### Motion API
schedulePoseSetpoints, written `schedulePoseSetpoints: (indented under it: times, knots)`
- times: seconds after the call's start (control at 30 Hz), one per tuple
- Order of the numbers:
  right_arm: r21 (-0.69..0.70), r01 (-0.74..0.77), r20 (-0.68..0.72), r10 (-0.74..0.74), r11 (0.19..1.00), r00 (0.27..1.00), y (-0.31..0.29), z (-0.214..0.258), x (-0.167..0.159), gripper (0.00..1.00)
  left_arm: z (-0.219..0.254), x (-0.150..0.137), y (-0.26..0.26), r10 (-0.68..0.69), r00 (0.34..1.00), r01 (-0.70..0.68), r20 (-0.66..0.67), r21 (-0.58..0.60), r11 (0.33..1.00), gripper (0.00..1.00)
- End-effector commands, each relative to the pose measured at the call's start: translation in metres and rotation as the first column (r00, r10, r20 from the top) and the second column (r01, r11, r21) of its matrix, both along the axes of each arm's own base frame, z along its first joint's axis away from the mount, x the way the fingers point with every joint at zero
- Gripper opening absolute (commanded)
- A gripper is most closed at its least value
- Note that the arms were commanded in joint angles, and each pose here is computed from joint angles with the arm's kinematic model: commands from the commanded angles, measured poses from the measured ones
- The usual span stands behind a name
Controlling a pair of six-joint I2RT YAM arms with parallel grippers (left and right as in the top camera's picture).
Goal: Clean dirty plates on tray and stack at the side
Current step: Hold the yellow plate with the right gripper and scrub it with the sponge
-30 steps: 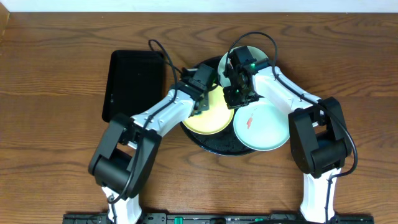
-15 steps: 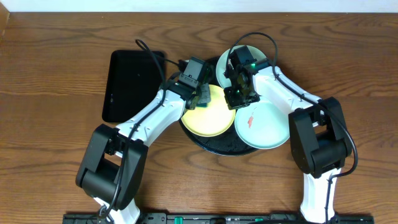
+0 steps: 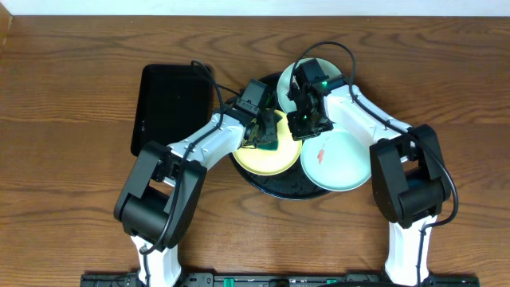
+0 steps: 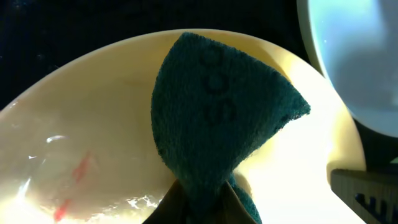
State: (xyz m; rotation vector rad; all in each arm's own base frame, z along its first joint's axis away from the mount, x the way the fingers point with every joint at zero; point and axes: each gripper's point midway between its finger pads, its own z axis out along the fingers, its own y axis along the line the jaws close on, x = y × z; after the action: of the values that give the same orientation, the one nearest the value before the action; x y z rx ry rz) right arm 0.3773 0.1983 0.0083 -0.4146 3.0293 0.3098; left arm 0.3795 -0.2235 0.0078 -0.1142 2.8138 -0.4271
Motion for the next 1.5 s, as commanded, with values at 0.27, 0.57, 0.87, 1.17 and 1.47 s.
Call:
schedulePoseSetpoints:
  times: [0.27, 0.57, 0.87, 1.17, 1.47]
  knots:
    - [-0.047, 0.009, -0.018, -0.01, 0.999, 1.0, -0.011, -0.003, -0.004, 0.01, -0.046, 0.001, 0.109, 0.18, 0.983, -0.177, 0.038, 0.455, 0.873, 0.08]
    - [-0.048, 0.009, -0.02, -0.01, 0.999, 1.0, -0.012, -0.003, -0.005, 0.01, -0.021, 0.007, 0.138, 0.198, 0.97, -0.242, 0.14, 0.582, 0.776, 0.08]
    - [-0.048, 0.009, -0.02, -0.01, 0.999, 1.0, -0.012, -0.003, -0.005, 0.01, 0.013, 0.017, 0.145, 0.199, 0.951, -0.302, 0.234, 0.588, 0.751, 0.08]
    - [-0.05, 0.009, -0.023, -0.01, 0.999, 1.0, -0.012, -0.003, -0.006, 0.01, 0.067, 0.025, 0.139, 0.216, 0.919, -0.362, 0.331, 0.489, 0.793, 0.08]
    - [-0.05, 0.009, -0.025, -0.01, 0.999, 1.0, -0.012, -0.003, -0.006, 0.01, 0.047, -0.016, 0.047, 0.089, 0.996, -0.089, 0.003, 0.076, 0.993, 0.08]
